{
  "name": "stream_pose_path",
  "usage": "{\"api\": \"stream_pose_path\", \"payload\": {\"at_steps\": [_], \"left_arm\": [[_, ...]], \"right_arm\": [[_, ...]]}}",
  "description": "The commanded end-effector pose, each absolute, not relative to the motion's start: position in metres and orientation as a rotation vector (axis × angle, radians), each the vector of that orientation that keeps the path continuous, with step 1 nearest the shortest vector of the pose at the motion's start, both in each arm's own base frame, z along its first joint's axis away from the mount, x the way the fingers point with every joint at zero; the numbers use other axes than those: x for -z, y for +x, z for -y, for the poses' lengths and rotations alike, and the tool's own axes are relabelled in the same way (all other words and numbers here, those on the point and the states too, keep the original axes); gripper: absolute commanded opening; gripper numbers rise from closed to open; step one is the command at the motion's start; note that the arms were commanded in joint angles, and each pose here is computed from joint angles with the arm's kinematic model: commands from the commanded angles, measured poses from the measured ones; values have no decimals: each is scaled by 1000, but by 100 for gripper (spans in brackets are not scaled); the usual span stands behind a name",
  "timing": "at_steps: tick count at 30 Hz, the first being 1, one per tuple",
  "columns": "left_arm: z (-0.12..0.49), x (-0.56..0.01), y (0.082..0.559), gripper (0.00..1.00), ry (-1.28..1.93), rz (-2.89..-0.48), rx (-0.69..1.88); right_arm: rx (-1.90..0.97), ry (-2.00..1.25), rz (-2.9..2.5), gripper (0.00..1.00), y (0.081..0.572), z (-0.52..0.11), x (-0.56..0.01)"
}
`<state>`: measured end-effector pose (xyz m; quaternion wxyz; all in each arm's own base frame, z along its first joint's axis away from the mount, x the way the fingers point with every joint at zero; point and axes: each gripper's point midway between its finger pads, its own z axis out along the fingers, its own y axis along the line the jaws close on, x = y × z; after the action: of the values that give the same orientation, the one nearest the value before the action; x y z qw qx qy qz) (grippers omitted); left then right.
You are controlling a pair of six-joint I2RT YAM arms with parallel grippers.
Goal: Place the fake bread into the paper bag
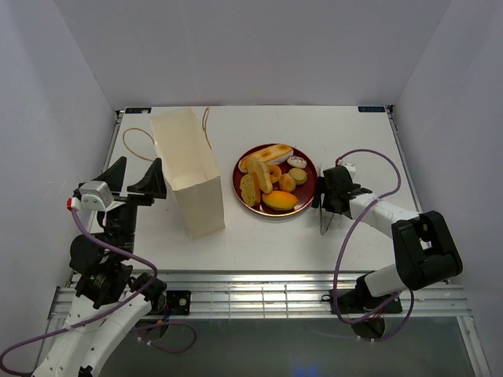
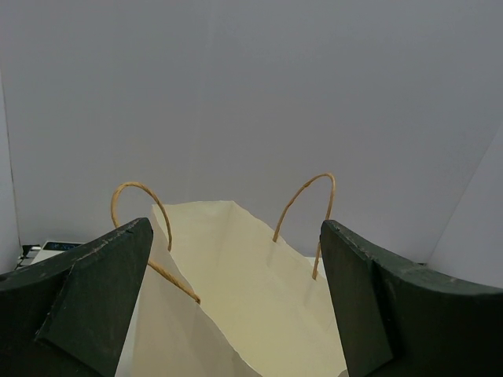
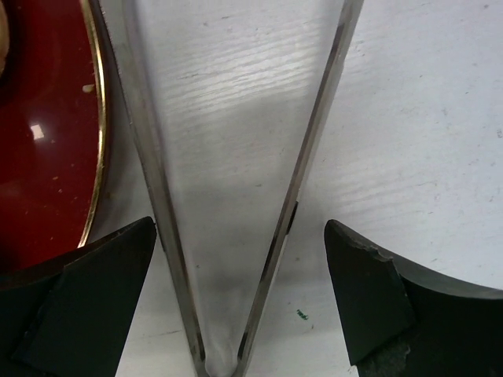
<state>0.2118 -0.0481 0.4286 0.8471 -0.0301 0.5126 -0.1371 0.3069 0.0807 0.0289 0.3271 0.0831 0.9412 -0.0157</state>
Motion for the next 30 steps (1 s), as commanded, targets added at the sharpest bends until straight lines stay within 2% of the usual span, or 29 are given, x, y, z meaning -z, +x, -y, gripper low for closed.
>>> {"api": "stream_pose_path", "payload": {"at_steps": [1, 7, 16, 19, 26, 30], "left_arm": [[52, -424, 216, 98, -50, -1095, 283], [55, -423, 217, 98, -38, -1104, 288], [56, -421, 219, 98, -34, -1110, 284], [57, -421, 220, 98, -30, -1111, 285], [58, -421, 220, 98, -23, -1111, 288], [58, -421, 218, 98, -21, -1108, 290]], "right_arm": [[45, 264, -2401, 94, 329, -77, -42], [64, 261, -2423, 99, 331, -75, -32], [74, 295, -2426, 100, 338, -72, -28], [60, 297, -2425, 91, 342, -75, -30], [43, 305, -2438, 88, 343, -77, -27], [81, 307, -2452, 84, 340, -73, -26]]}}
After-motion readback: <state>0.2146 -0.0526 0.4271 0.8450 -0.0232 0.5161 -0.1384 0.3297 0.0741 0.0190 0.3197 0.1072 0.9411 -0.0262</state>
